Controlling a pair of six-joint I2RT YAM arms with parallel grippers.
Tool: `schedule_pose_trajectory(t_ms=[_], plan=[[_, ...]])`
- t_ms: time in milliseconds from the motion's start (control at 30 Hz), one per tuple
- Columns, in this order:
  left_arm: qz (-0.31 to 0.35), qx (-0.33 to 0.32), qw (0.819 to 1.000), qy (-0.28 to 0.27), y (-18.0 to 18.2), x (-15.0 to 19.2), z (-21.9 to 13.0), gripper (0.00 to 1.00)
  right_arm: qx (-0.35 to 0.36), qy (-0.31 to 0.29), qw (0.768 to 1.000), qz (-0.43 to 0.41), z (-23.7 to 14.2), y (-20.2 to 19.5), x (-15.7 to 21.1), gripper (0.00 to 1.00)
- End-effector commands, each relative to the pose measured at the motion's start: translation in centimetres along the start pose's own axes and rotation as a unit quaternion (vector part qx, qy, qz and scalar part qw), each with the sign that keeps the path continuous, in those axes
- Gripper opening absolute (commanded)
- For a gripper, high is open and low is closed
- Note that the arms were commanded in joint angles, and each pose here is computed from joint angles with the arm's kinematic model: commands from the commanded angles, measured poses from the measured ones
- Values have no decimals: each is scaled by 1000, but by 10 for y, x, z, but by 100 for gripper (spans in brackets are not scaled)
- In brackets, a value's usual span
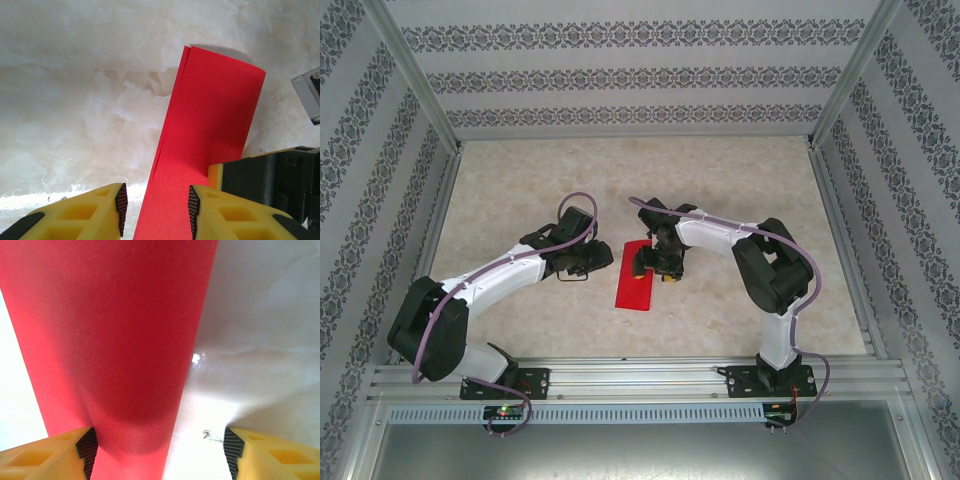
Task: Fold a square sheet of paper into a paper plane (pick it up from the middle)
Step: First fold in half a square sheet of paper at the center of the table, then hold the square sheet of paper at the center of the table.
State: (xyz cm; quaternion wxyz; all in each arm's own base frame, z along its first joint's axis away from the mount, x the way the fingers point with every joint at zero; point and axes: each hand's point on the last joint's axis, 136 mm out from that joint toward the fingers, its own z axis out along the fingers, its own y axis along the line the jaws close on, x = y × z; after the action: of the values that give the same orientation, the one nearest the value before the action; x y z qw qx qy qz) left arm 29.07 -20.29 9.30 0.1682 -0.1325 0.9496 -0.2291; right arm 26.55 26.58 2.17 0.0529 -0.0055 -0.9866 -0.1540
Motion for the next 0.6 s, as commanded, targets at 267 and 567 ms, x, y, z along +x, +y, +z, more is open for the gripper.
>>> schedule_pose_trajectory(t_ms=[267, 567], plan=[[14, 5, 1000, 6, -5, 2, 3, 40, 43, 20, 999, 7, 20, -16, 5, 74], [13, 5, 1000, 6, -5, 2, 4, 40, 62, 30, 997, 16, 29, -25, 8, 74]])
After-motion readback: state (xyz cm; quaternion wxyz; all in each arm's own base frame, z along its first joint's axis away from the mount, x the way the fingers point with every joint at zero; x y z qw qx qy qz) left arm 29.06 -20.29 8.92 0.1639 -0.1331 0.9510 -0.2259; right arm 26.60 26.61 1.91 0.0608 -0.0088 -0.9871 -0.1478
